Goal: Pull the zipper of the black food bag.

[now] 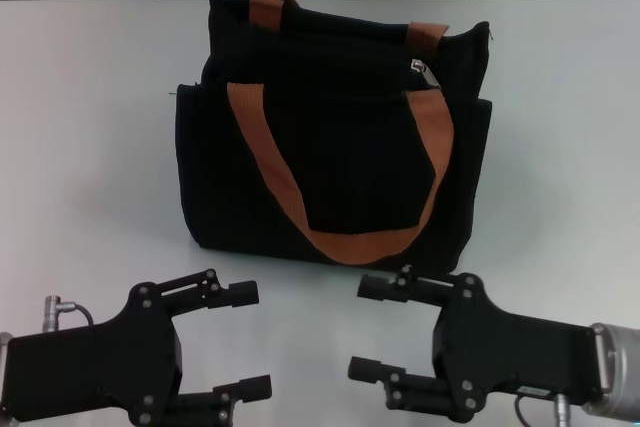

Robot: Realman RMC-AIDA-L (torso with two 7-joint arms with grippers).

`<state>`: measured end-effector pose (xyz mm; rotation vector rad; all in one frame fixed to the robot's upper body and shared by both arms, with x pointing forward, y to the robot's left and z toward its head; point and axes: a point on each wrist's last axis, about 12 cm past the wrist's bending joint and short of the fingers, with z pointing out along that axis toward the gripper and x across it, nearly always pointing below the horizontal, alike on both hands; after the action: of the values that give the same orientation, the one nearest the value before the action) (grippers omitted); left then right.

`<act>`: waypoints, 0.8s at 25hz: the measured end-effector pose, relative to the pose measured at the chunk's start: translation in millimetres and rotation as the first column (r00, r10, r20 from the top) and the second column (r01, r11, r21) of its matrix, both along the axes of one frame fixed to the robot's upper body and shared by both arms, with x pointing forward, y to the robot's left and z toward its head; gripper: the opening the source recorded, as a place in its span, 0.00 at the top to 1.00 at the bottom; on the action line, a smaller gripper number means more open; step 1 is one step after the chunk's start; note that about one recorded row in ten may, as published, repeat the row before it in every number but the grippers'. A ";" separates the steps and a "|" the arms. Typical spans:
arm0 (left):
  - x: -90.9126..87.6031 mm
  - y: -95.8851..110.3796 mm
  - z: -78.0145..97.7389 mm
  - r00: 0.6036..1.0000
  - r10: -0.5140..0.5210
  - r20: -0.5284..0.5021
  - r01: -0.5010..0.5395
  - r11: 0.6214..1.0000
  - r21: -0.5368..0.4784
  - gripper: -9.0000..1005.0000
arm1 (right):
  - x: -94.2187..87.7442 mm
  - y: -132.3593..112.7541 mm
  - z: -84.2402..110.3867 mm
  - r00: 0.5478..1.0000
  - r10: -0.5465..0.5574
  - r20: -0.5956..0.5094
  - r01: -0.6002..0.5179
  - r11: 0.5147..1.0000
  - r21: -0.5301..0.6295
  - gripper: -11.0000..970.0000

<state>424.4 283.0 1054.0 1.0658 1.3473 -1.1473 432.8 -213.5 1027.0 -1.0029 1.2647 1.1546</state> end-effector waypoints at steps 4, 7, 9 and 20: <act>-1.1 -0.3 -2.3 1.000 0.006 -0.011 -0.006 1.000 0.004 0.22 | -0.7 2.1 -1.2 1.000 0.001 -0.008 -0.001 1.000 -0.002 0.22; -1.4 -0.6 -2.9 1.000 0.008 -0.014 -0.008 1.000 0.004 0.22 | -1.5 1.1 -1.7 1.000 -0.011 -0.009 0.011 1.000 0.001 0.21; -1.3 -1.8 -4.5 1.000 0.014 -0.018 -0.014 1.000 0.009 0.22 | -1.8 -0.2 -1.8 0.999 -0.034 0.000 0.034 0.999 0.007 0.20; -2.6 -3.9 -7.0 1.000 0.006 -0.016 -0.006 1.000 0.022 0.22 | -7.3 6.8 -1.8 0.997 -0.053 0.057 0.051 0.998 0.037 0.16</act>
<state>421.8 279.2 1047.0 1.0699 1.3777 -1.1409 425.6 -206.7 1025.2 -0.9655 1.2137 1.0966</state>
